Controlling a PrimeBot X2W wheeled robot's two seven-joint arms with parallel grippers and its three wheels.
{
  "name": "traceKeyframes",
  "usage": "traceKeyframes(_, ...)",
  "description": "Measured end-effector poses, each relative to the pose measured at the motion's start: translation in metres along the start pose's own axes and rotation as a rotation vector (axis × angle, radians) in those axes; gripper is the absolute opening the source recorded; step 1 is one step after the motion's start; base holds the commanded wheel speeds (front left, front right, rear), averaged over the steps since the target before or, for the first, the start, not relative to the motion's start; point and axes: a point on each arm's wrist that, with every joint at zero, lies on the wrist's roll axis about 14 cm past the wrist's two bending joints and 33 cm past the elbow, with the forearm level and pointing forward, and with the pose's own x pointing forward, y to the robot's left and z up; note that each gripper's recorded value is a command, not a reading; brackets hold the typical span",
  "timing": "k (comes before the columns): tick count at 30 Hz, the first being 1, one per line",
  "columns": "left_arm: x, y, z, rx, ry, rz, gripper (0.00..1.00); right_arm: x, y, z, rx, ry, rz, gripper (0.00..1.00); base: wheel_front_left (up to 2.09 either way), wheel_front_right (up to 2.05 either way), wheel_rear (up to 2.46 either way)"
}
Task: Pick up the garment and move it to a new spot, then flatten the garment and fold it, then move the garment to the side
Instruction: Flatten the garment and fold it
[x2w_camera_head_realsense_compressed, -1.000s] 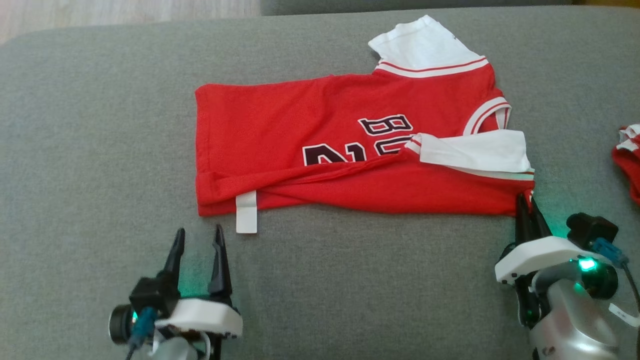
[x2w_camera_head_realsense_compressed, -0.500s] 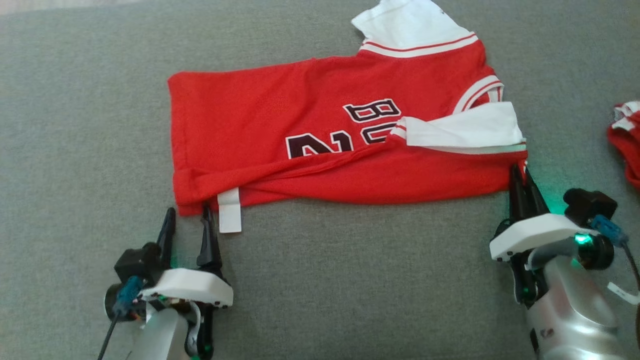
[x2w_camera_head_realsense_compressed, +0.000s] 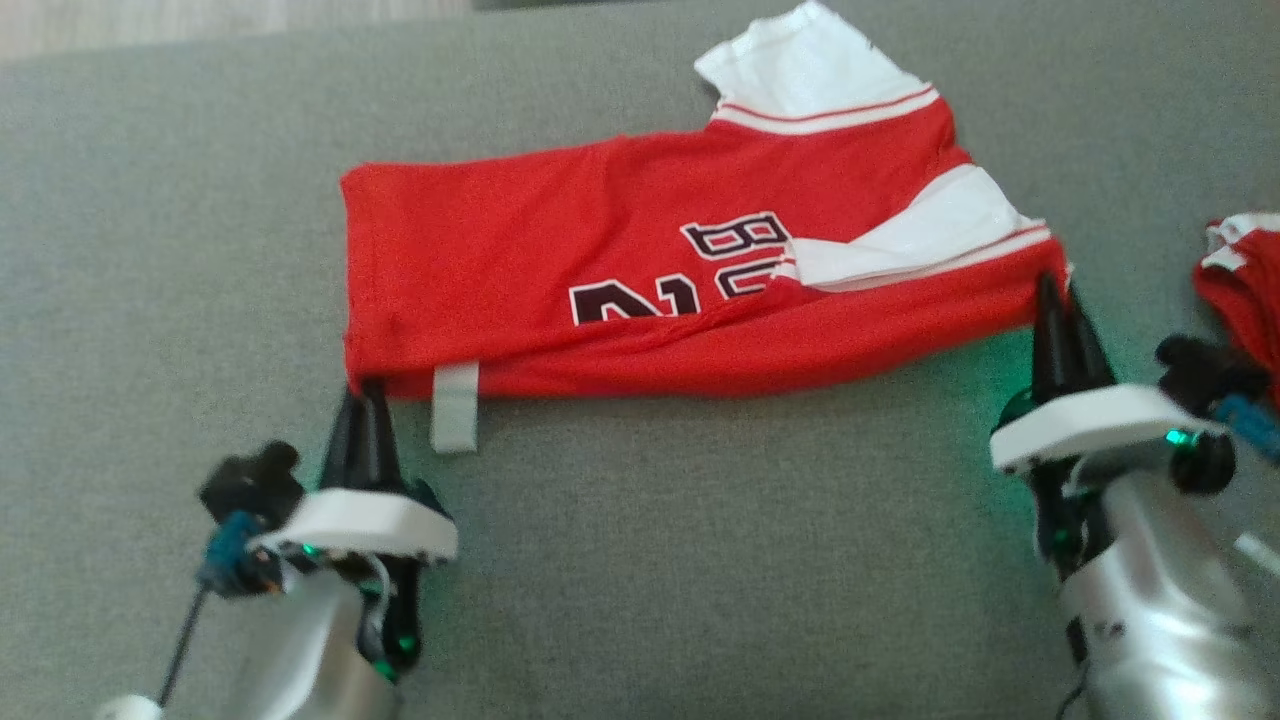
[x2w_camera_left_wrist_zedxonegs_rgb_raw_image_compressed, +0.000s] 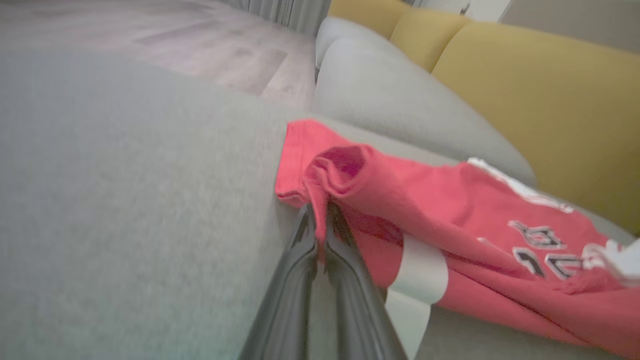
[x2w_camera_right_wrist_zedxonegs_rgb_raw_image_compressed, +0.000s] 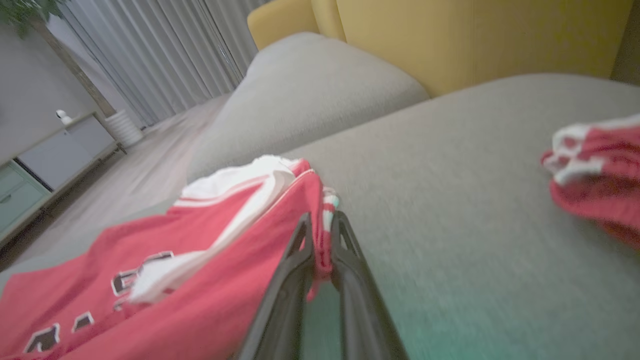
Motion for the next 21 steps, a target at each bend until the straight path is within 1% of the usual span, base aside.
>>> traceKeyframes(4, 0.002, 0.0, 0.053, 0.0, -0.144, -0.004, 0.0, 0.008, 0.006, 0.048, 0.0, -0.09, 0.03, 0.0, 0.0, 0.0, 0.0)
traceKeyframes(6, -0.003, -0.001, 0.071, -0.003, -0.195, -0.01, 0.0, 0.007, 0.009, 0.07, 0.007, -0.117, 0.045, 0.0, 0.0, 0.0, 0.0)
traceKeyframes(8, -0.011, 0.0, 0.08, 0.008, -0.218, -0.005, 0.0, 0.001, 0.012, 0.082, 0.013, -0.129, 0.057, 0.0, 0.0, 0.0, 0.0)
traceKeyframes(10, -0.021, 0.003, 0.073, 0.014, -0.202, 0.004, 0.0, -0.009, 0.011, 0.083, 0.009, -0.107, 0.062, 0.0, 0.0, 0.0, 0.0)
traceKeyframes(13, -0.044, 0.014, 0.04, 0.012, -0.125, 0.034, 0.0, -0.031, 0.002, 0.059, 0.008, -0.034, 0.051, 0.0, 0.0, 0.0, 0.0)
traceKeyframes(16, -0.073, 0.029, -0.003, 0.004, -0.024, 0.076, 0.0, -0.062, -0.016, 0.013, 0.033, 0.073, 0.007, 0.0, 0.0, 0.0, 0.0)
traceKeyframes(19, -0.095, 0.037, -0.037, -0.014, 0.06, 0.105, 0.0, -0.09, -0.031, -0.029, 0.05, 0.173, -0.031, 0.0, 0.0, 0.0, 0.0)
traceKeyframes(20, -0.099, 0.037, -0.044, -0.026, 0.079, 0.108, 0.32, -0.096, -0.034, -0.038, 0.051, 0.195, -0.04, 0.0, 0.0, 0.0, 0.0)
traceKeyframes(21, -0.101, 0.038, -0.048, -0.039, 0.087, 0.112, 0.82, -0.1, -0.036, -0.043, 0.052, 0.208, -0.045, 0.76, 0.0, 0.0, 0.0)
